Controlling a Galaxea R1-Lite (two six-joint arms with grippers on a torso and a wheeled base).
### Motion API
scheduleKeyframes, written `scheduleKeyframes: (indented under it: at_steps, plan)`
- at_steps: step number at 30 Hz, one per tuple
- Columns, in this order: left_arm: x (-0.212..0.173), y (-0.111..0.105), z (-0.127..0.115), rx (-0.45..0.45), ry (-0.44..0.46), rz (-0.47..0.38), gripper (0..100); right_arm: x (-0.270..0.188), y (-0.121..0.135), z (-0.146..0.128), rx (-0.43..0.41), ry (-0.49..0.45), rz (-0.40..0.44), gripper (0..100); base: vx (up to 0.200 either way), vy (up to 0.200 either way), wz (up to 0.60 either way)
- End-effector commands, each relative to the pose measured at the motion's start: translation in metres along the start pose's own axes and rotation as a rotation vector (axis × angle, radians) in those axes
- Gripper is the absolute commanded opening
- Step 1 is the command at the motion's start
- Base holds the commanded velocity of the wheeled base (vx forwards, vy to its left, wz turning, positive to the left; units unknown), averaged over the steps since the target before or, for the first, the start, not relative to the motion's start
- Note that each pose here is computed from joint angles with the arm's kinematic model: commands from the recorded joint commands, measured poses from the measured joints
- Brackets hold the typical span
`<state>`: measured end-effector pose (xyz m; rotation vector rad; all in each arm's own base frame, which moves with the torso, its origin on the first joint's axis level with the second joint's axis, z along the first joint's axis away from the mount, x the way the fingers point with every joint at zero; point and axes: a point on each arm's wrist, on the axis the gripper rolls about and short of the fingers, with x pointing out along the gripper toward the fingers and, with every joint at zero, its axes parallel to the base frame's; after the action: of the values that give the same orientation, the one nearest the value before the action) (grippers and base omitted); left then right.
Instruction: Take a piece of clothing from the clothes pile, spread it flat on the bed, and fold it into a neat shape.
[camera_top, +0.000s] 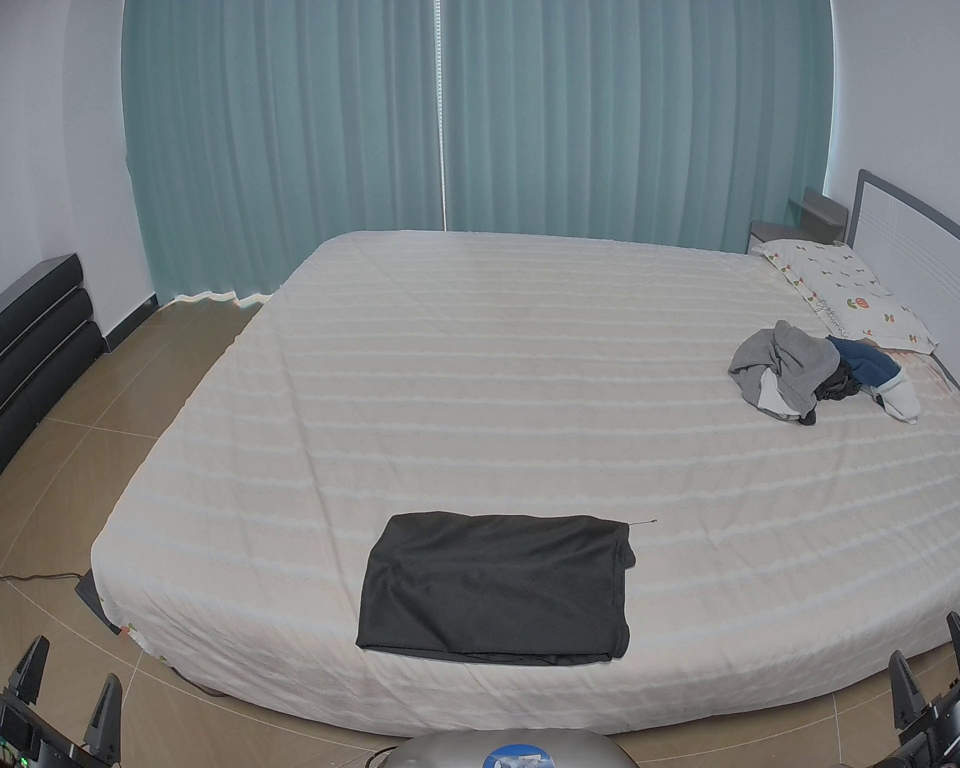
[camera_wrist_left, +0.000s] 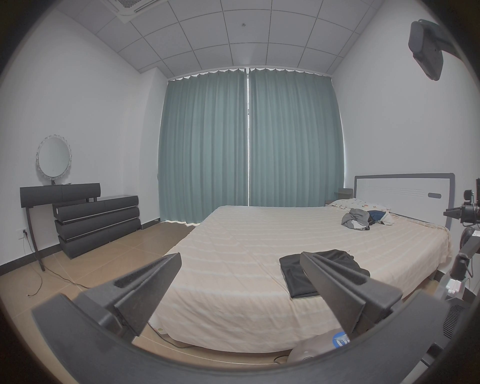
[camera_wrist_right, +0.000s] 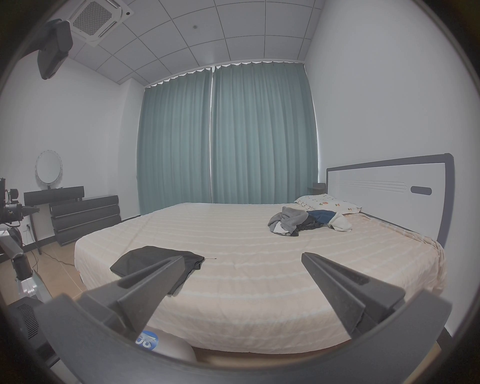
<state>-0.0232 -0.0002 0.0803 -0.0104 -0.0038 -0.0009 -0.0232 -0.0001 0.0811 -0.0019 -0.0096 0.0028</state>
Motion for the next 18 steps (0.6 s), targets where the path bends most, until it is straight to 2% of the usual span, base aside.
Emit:
scheduleKeyframes:
  at_steps: [1, 18]
  plan:
    - [0.0005, 0.0001, -0.0043, 0.000, 0.005, 0.002, 100, 0.0004, 0.0000, -0.0052, -0.004, 0.007, 0.000, 100, 0.000, 0.000, 0.00]
    - [0.0006, 0.0000, -0.0040, 0.003, 0.004, -0.002, 100, 0.0004, 0.0000, -0.0052, -0.003, 0.007, 0.002, 100, 0.000, 0.000, 0.00]
